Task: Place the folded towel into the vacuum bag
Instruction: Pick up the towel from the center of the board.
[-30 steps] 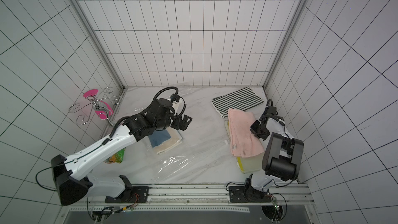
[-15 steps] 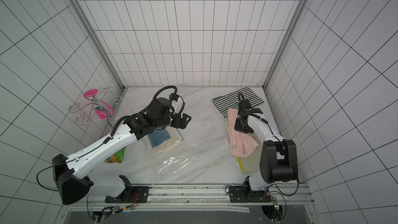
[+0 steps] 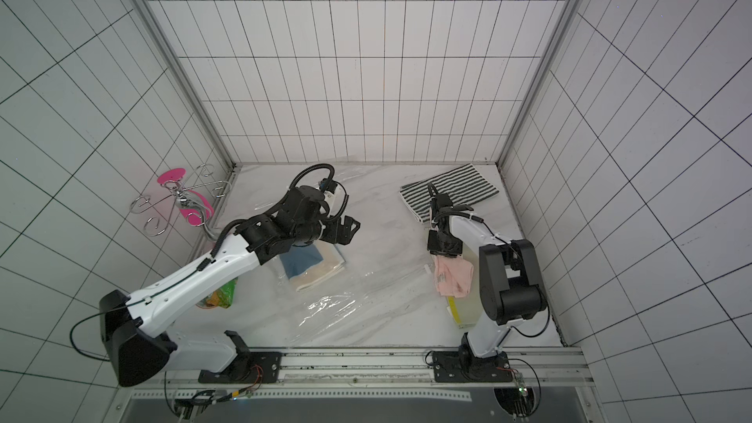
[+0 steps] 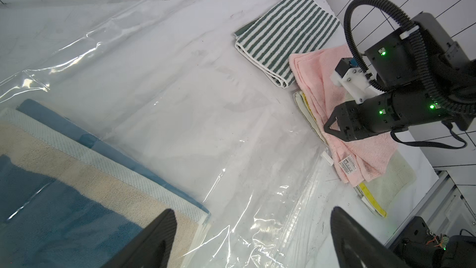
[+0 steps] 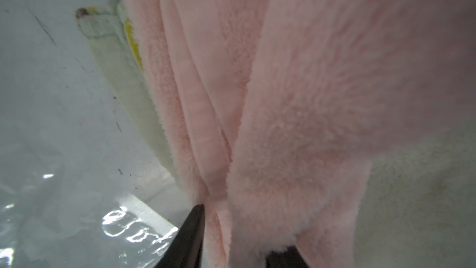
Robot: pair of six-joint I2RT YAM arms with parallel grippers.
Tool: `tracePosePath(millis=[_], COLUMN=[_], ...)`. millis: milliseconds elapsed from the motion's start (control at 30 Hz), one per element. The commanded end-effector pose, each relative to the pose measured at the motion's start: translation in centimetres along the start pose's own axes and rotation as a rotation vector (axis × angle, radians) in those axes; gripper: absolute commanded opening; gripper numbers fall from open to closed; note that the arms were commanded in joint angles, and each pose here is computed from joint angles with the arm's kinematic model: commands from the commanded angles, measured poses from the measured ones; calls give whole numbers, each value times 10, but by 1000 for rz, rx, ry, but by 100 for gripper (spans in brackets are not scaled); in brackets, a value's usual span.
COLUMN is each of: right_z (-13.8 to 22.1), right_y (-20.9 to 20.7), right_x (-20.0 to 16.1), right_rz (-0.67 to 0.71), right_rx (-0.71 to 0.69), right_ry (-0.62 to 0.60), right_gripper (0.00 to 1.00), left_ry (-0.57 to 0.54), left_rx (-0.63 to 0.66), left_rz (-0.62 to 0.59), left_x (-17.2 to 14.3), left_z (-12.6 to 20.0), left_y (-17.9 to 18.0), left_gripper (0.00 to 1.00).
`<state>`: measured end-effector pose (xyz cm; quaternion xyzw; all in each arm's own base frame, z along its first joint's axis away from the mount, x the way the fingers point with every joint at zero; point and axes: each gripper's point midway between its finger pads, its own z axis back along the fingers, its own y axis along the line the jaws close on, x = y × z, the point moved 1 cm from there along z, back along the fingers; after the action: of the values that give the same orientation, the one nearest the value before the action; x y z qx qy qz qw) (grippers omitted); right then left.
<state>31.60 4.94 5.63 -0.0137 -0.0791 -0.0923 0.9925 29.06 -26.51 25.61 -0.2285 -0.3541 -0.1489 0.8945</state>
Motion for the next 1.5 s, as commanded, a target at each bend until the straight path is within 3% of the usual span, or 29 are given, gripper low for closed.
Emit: tracePosePath(millis=[0, 133, 300, 500, 867, 1100, 1467], right_z=[0, 3, -7, -18, -21, -34, 7], right_y=[13, 22, 9, -7, -6, -12, -18], right_x=[-7, -8, -12, -16, -16, -13, -5], right_rz=[-4, -3, 21, 55, 63, 62, 30], right_rx=[71, 127, 35, -71, -67, -124, -96], right_ry=[39, 50, 81, 104, 110, 123, 20], right_gripper=[49, 59, 61, 56, 40, 42, 8], left_ry=[-13, -7, -3, 4, 25, 36, 130], left_rx=[-3, -3, -13, -15, -27, -29, -61], left_rz=[14, 15, 19, 21, 32, 35, -71], left_x=[2, 0, 1, 0, -3, -6, -21], left_z=[6, 4, 4, 2, -2, -5, -3], left_y=[3, 3, 1, 1, -2, -2, -16], left_gripper=[94, 94, 94, 93, 91, 90, 89])
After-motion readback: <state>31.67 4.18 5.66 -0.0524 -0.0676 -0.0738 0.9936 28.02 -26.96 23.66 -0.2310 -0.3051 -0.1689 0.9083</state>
